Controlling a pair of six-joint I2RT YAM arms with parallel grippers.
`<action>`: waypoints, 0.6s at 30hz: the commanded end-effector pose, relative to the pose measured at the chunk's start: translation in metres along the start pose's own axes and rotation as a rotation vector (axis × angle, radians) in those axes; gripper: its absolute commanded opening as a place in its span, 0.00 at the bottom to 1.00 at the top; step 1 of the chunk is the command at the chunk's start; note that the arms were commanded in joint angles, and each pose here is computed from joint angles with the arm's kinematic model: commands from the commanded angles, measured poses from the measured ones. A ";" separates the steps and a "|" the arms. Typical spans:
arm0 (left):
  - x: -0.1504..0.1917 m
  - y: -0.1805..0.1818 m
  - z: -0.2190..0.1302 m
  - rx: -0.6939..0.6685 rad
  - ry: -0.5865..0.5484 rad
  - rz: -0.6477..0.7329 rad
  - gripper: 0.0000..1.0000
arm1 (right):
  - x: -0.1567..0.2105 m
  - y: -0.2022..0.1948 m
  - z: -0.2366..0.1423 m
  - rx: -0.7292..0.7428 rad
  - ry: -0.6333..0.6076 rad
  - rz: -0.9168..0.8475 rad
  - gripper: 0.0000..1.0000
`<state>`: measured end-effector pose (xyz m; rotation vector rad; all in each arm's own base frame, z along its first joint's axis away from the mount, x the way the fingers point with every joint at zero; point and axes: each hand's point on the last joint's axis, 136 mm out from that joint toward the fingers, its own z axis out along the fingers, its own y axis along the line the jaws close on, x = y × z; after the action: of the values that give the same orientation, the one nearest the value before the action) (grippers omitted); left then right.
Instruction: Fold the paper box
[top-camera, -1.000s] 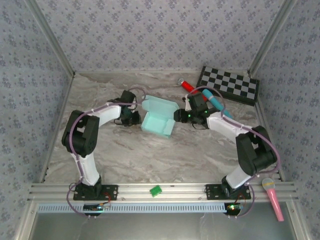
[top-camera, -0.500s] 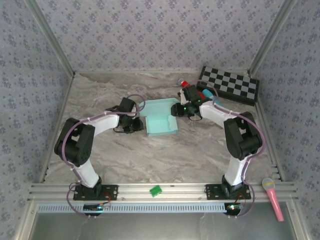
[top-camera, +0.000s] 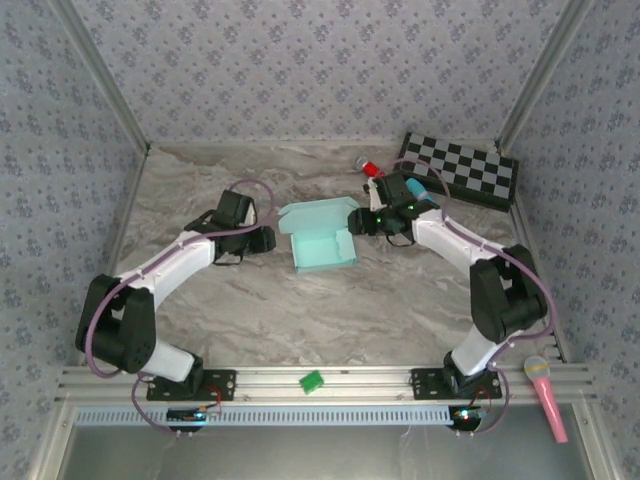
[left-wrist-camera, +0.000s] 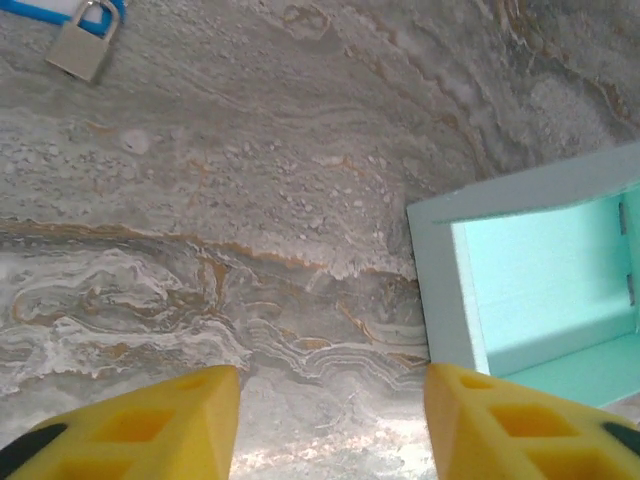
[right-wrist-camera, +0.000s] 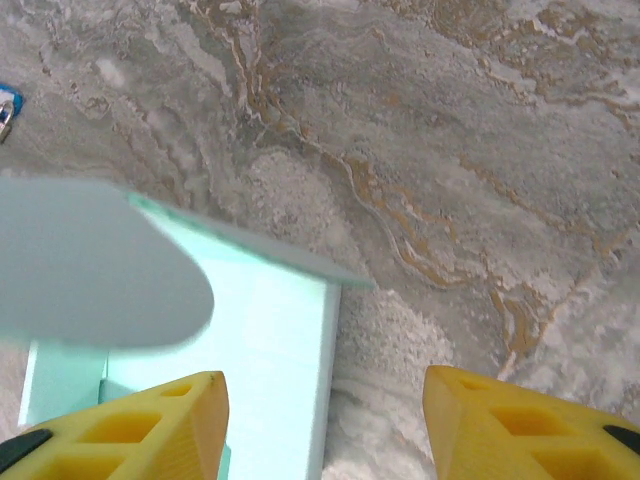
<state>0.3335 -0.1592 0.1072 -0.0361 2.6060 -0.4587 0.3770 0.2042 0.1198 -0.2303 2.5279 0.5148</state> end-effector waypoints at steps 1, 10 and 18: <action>-0.027 -0.013 -0.009 0.087 -0.068 0.109 0.61 | 0.017 -0.002 0.000 -0.002 0.037 -0.003 0.56; -0.053 -0.038 -0.005 0.299 -0.111 0.213 0.70 | 0.030 0.002 0.017 -0.064 0.031 0.076 0.55; -0.063 -0.052 0.010 0.379 -0.114 0.238 0.62 | 0.034 0.000 0.031 -0.064 0.046 0.104 0.53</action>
<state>0.3804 -0.1914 0.1272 0.2814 2.4204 -0.7550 0.3649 0.2096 0.0844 -0.1546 2.5664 0.6078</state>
